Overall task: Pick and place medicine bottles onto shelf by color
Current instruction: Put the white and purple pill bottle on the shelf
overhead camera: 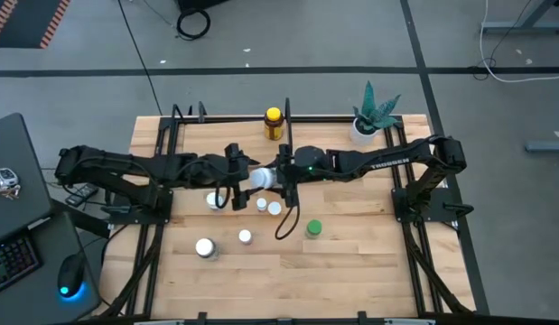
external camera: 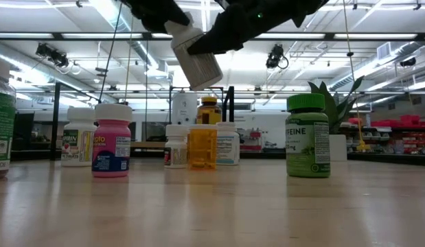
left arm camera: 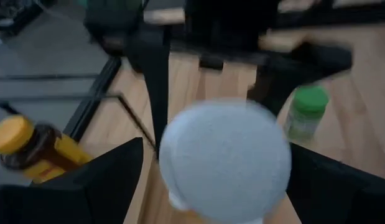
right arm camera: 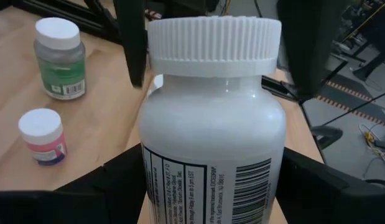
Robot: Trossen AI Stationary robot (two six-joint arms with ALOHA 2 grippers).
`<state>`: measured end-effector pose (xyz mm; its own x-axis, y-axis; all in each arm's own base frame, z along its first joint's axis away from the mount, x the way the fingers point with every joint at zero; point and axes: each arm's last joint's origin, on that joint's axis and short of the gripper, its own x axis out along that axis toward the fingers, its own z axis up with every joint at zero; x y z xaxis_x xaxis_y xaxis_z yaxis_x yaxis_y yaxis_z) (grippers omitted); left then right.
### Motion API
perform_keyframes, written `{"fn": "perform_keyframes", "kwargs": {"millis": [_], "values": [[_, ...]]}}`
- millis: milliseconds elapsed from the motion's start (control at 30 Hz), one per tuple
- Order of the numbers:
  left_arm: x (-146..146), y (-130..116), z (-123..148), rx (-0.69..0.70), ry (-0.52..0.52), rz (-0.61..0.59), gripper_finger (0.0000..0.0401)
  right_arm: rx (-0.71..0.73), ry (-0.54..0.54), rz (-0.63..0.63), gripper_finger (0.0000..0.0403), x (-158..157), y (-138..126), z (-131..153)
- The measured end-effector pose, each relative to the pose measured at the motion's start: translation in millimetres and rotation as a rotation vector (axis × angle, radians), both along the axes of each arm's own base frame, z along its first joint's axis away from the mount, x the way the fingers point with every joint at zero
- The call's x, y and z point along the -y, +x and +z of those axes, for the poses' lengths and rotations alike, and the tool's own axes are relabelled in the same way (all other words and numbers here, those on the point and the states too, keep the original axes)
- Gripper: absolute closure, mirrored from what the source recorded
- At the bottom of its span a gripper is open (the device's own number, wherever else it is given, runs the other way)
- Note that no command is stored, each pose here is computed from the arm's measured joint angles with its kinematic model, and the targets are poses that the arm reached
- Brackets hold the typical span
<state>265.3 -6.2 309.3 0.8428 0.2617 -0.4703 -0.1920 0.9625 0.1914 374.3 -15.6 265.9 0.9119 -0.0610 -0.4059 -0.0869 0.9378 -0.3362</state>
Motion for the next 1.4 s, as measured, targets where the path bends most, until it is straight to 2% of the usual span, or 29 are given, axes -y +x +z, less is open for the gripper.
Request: {"fn": "perform_keyframes", "kwargs": {"millis": [200,633,767,900,1033,1200,1400], "values": [[0.1,0.2,0.2,0.002,0.004,-0.003,0.0060,0.003,-0.003,0.001,0.0102,0.1,0.1,0.3],[0.2,0.2,0.2,0.001,0.003,-0.005,0.0155,0.005,0.006,-0.007,0.0098,0.7,0.1,0.4],[0.2,0.3,0.2,0.003,0.000,-0.003,0.0153,0.005,0.007,-0.007,0.0082,0.6,0.1,0.4],[0.1,0.2,0.2,0.006,-0.012,0.005,0.0135,0.008,0.005,-0.004,0.0055,0.4,-0.4,1.5],[-1.1,-1.3,0.2,0.005,-0.029,0.020,0.0140,0.009,-0.009,-0.017,0.0023,0.7,-8.6,20.3],[-10.6,-12.4,5.9,0.005,-0.052,0.069,0.0156,0.026,-0.032,-0.049,0.0007,5.1,-29.5,46.6],[-31.0,-29.5,12.0,-0.027,-0.125,0.199,0.0141,0.020,-0.106,-0.148,0.0014,7.3,-63.9,75.4]]}}
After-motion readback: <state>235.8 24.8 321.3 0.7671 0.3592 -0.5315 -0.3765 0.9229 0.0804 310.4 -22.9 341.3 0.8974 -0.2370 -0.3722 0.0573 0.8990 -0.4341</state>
